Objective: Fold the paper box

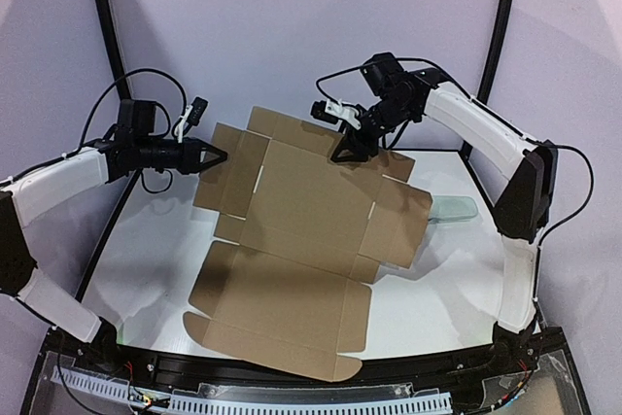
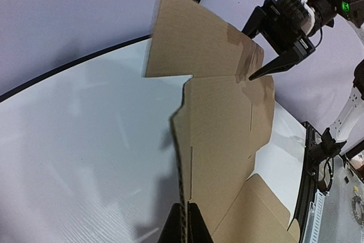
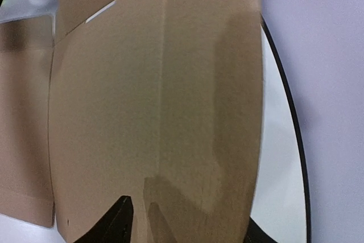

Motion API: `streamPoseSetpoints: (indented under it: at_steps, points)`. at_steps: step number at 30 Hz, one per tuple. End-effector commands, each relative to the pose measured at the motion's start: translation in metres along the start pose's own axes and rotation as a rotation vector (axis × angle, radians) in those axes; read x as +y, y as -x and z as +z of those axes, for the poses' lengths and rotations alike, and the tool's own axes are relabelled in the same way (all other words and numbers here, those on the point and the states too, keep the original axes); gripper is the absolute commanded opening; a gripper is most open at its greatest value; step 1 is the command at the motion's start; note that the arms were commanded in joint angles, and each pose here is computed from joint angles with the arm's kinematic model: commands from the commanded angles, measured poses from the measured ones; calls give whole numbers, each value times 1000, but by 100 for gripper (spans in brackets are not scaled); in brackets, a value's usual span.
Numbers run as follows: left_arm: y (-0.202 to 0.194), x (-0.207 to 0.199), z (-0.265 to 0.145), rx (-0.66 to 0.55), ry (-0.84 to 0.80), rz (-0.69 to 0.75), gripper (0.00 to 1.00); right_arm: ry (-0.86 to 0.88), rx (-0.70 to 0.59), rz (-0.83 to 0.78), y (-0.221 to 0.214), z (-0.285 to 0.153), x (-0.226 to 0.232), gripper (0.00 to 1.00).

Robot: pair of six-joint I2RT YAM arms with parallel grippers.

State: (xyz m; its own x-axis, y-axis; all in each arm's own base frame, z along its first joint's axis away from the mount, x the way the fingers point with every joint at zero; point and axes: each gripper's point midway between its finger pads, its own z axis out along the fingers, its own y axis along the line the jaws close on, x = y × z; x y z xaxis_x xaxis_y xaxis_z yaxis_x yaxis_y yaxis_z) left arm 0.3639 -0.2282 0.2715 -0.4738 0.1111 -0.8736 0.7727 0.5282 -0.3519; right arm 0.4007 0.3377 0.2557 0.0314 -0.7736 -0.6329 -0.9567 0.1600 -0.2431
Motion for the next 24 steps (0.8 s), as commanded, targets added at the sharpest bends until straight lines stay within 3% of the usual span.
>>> streamPoseSetpoints:
  at_steps: [1, 11, 19, 24]
  points:
    - [10, -6, -1, -45, -13, 6, 1, -48, -47, -69, 20, -15, 7, 49]
    - [13, -7, -1, -76, -26, -13, 1, -91, 0, -150, 19, 1, 17, 33]
    - [6, -5, -1, -77, -14, -22, 1, -208, -25, -160, 28, -1, -1, 1]
    - [-9, 19, 7, -88, 68, -93, 1, -273, -93, -184, 38, -13, -4, 0]
